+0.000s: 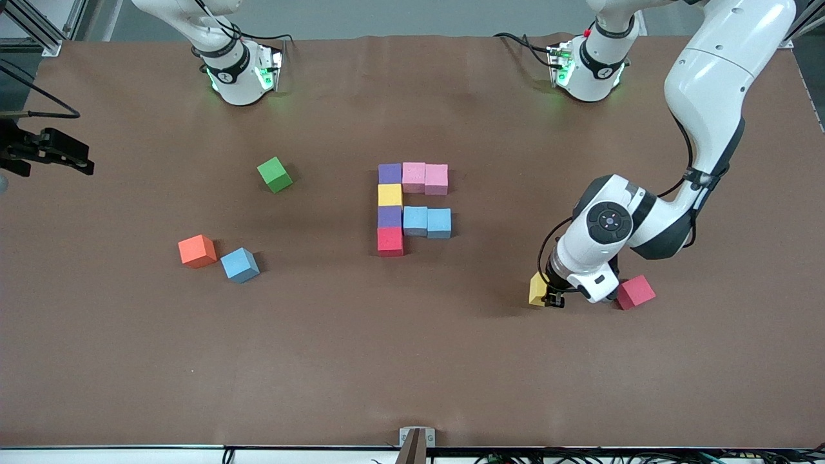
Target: Arrange 11 blocks into digit 3
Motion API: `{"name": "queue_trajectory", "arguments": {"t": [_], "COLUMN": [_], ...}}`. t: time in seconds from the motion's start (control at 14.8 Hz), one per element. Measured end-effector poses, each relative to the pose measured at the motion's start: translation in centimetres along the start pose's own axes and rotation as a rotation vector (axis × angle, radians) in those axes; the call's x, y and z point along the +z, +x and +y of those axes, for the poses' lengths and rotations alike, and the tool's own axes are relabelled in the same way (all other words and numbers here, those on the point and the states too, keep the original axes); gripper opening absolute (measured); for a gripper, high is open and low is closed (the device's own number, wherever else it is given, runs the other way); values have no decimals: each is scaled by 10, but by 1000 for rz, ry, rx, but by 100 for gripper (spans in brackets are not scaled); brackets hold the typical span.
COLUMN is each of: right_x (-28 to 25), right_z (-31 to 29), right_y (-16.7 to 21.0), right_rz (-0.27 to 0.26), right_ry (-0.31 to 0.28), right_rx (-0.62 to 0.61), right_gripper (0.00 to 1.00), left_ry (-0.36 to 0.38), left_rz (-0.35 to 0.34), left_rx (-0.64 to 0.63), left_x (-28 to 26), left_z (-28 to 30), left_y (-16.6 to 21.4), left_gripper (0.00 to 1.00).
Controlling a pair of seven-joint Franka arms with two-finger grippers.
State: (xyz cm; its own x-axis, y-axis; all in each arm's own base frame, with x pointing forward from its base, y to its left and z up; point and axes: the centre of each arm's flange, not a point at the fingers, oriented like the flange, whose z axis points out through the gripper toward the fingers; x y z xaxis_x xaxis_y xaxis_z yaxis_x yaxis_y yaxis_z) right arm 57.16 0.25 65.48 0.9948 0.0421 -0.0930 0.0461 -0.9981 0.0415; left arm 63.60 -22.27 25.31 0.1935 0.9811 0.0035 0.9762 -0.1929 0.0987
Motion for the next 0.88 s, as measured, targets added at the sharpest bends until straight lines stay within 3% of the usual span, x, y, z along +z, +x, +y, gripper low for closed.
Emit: {"name": "queue_trajectory", "arguments": {"t": [0.54, 0.88], "right_x": [7, 17], "right_z": [20, 29], "right_y": [-2, -22], "right_rz": [-3, 30], "right_ry": [8, 28], "right_rx": [-36, -19], "right_gripper": [100, 100], "left_ry": [0, 0], "left_rz": [0, 0], "left_rx": [0, -1], "left_x": [0, 0], "left_z": [0, 0], "left_y": [0, 0], "left_gripper": [57, 57]}}
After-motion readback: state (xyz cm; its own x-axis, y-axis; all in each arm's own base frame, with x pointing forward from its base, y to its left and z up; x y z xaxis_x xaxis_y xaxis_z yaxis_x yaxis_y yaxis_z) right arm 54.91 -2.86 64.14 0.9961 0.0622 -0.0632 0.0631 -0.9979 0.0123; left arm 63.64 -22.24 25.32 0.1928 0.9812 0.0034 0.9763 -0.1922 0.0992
